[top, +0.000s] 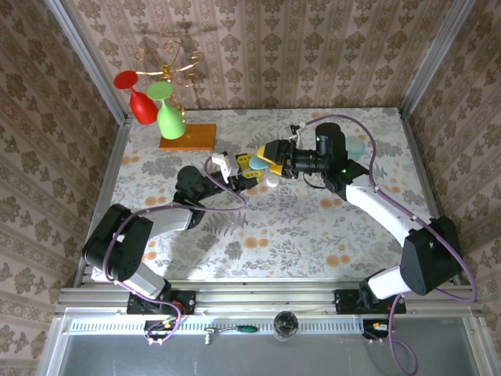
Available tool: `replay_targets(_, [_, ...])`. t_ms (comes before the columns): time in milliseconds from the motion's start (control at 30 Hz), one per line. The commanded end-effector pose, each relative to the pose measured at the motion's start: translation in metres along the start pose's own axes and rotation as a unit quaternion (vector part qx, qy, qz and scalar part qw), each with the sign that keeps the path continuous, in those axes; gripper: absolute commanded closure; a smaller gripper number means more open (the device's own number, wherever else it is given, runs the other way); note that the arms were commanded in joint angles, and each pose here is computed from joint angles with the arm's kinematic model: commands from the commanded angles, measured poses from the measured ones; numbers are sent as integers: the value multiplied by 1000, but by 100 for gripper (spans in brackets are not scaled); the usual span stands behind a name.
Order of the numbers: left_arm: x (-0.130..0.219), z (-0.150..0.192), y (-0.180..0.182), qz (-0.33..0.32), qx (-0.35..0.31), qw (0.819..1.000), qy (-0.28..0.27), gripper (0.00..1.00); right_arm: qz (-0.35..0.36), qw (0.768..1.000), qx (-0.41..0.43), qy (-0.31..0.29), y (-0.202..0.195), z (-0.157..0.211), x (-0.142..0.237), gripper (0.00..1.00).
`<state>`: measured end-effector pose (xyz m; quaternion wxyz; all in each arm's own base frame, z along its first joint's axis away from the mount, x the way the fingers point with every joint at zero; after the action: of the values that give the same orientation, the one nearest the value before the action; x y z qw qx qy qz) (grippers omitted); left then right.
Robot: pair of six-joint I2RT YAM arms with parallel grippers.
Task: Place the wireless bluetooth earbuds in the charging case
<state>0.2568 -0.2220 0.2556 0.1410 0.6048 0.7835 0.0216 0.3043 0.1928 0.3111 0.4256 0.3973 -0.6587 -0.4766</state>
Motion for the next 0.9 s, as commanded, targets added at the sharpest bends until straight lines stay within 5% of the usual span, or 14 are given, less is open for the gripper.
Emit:
replay_targets(0, [-6,-15,4,-6,-19,999,-27,74,-40,999,1,22,7,3,-3,42])
replay_targets(333, [-6,-11,5,-8,-23,999,-23,74,-38,999,3,7,3,3,0,78])
replay_targets(467, [-4,-10,7,-14,-13,1000,-21,71,-33,999,8,-26,0,0,5,83])
replay_targets(700, [11,5,8,-25,9,999,19,33,19,995,9,-95,-20,-7,28,84])
replay_targets(867, [19,18,-1,-11,20,998,66,19,68,991,-17,-114,-59,-8,33,84])
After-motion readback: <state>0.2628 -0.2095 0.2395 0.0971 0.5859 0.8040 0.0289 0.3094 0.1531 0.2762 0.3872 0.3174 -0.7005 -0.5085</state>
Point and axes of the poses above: each hand's point on the last joint's axis, 136 mm out from that joint toward the fingers, its own x axis back along the fingers, its own y axis along the line the jaws close on, z = x × y, the point moved 10 cm from there along x, back along the fingers, and after that the axes turned 5 degrees about -x, right-handed, at the moved point
